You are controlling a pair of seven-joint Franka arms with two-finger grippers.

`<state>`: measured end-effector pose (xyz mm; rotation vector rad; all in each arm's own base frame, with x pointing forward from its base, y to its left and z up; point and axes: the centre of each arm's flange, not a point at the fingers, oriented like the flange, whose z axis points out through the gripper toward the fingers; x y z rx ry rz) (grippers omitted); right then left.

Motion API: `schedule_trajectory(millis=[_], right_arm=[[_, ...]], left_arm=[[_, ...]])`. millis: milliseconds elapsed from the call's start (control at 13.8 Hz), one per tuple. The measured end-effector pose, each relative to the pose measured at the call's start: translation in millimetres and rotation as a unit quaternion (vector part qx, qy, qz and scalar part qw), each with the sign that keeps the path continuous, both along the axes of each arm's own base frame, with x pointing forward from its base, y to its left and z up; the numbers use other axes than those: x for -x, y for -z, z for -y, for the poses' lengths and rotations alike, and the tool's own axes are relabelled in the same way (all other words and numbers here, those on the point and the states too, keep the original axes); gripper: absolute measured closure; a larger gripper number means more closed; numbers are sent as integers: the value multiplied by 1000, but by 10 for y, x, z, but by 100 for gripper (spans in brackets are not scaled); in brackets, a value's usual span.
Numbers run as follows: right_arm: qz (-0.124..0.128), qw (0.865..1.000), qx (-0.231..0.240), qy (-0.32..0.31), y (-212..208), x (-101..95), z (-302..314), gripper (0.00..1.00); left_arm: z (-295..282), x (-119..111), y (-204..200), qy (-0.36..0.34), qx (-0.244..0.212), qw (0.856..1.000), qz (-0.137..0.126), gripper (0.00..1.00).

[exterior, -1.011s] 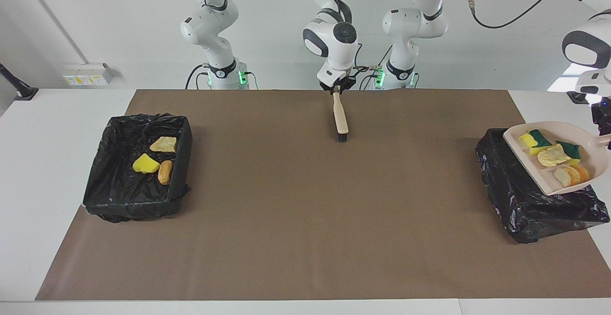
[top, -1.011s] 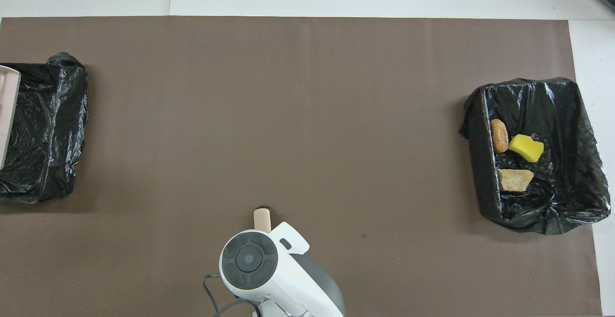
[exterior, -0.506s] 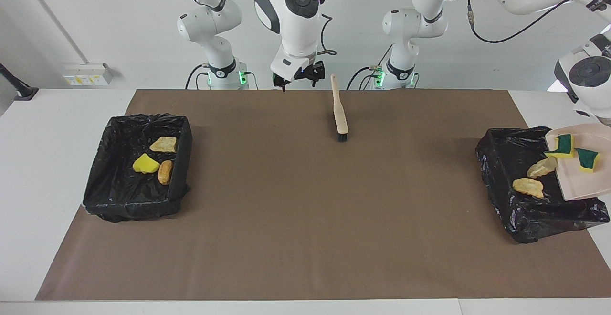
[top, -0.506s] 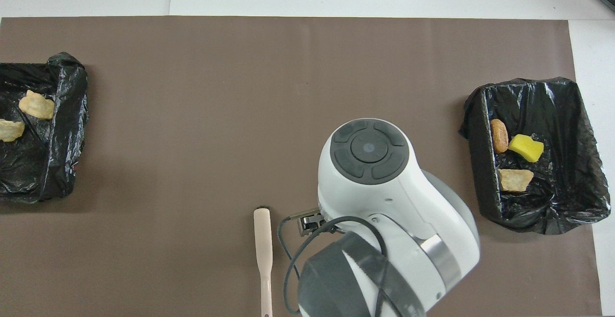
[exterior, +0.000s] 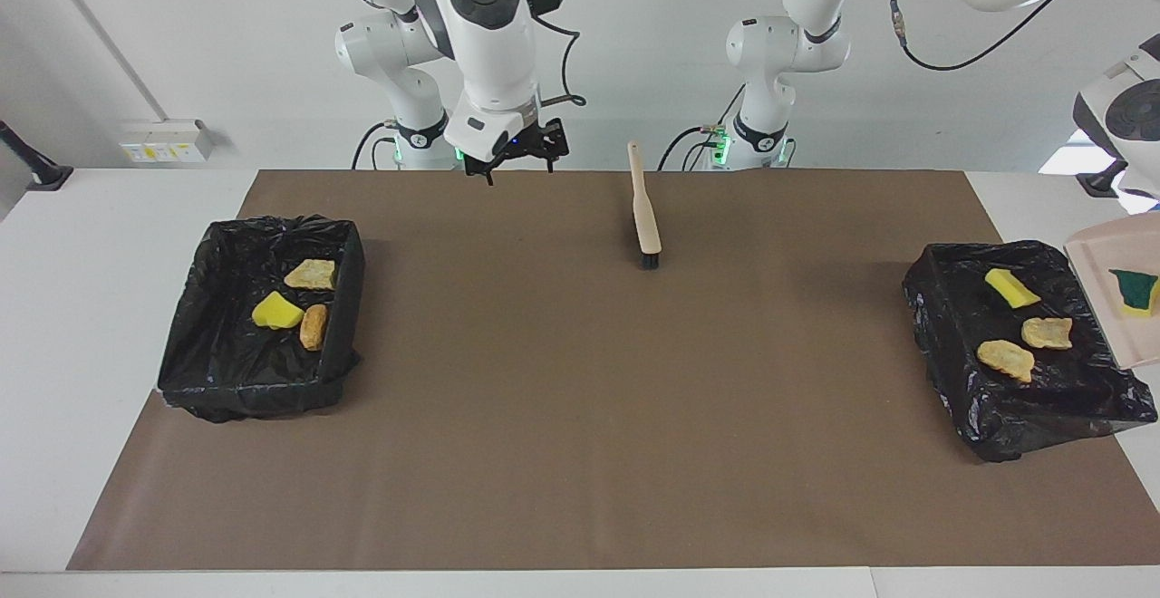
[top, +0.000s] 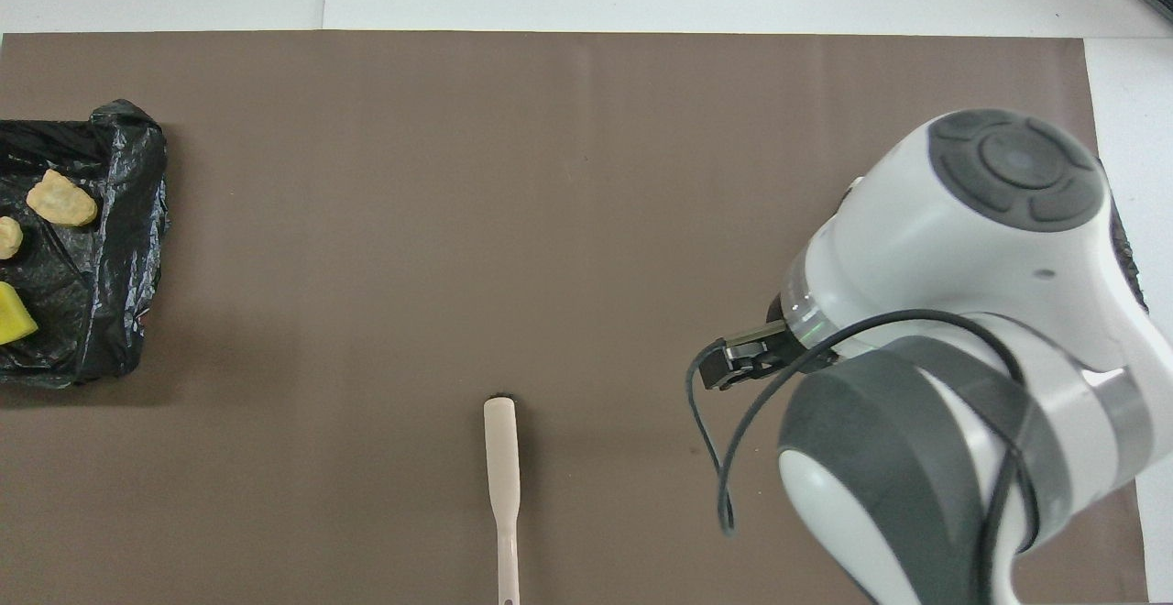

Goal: Sweep and dump trash in bin

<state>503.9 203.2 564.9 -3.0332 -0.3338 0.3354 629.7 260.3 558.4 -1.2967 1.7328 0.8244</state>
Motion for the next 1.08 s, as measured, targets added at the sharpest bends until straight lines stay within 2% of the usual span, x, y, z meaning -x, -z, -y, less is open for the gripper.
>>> schedule_trajectory(millis=[289,433,578,722,867,1084], right_arm=[[14,1000,-18,-7,-88,-223,854,0],[21,1000,0,11,-96,-290,1185,0],[49,997,41,30,-213,-378,1536,0],[91,992,69,47,-321,-483,1821,0],[100,989,72,76,-346,-510,2143,0],[101,985,32,137,-400,-488,2465,0]], left_arm=[[509,-110,-36,-1,10,1000,-8,68],[562,-97,-47,-3,-20,1000,-20,68],[529,-8,-12,-10,-50,999,-11,68],[535,102,128,-24,-64,998,4,68],[657,148,323,-44,-87,995,17,68],[893,163,532,-63,-109,992,25,68]])
